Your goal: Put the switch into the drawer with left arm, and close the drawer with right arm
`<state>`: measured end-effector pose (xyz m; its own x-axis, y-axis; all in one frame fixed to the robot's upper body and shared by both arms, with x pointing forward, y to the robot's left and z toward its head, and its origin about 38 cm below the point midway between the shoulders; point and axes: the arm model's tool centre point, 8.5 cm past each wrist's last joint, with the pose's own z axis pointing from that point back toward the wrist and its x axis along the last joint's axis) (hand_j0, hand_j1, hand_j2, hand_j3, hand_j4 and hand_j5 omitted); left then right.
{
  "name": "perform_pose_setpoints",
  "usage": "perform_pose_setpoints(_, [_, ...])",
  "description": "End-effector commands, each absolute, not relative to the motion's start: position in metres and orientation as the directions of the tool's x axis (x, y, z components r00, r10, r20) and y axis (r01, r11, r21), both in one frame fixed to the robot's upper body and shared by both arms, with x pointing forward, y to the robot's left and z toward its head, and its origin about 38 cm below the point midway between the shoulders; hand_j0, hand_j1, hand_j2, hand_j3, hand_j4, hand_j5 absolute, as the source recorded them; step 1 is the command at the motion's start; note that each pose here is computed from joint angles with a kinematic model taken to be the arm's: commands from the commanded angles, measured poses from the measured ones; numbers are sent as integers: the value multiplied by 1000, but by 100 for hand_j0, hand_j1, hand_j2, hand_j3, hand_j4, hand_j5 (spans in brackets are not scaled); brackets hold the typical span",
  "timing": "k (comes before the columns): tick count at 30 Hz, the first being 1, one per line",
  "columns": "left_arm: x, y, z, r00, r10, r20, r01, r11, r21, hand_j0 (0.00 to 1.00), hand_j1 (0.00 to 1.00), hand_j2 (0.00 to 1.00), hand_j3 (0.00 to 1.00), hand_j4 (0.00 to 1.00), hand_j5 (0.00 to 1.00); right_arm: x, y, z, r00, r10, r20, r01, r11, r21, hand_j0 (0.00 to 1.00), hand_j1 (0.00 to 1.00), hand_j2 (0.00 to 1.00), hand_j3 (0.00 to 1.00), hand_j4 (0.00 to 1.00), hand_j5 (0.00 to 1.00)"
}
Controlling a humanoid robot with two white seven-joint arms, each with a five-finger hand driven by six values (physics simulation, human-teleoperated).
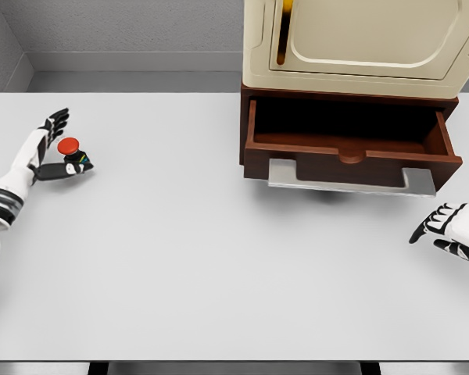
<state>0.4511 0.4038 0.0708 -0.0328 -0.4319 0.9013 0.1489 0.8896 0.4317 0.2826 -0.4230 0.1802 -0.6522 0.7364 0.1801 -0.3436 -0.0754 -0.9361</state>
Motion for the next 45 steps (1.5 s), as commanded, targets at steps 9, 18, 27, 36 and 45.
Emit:
perform_pose_setpoints(9, [449,406,65,-14,-432,902,146,892,429,76,76,76,76,76,76,283,-423,183,-653,735,181,-341,-72,-937,58,58,58,58,58,58])
perform_pose_setpoints(18, [447,404,61,-14,-426,904,149,893,424,67,67,67,67,67,67,281,-416,184,-674,718,176,-346,-97,-933,59,59,59,59,59,59])
perform_pose_setpoints(27, [447,398,55,-6,-389,921,146,911,386,66,66,66,66,66,66,280,-414,183,-676,715,179,-343,-91,-935,59,59,59,59,59,59])
perform_pose_setpoints(36, [452,390,61,-30,-371,928,149,917,371,52,52,52,52,52,52,281,-416,184,-674,718,175,-345,-95,-934,59,59,59,59,59,59])
perform_pose_setpoints(45, [457,382,74,-73,-367,927,155,914,374,52,52,52,52,52,52,281,-417,183,-671,721,175,-346,-96,-933,59,59,59,59,59,59])
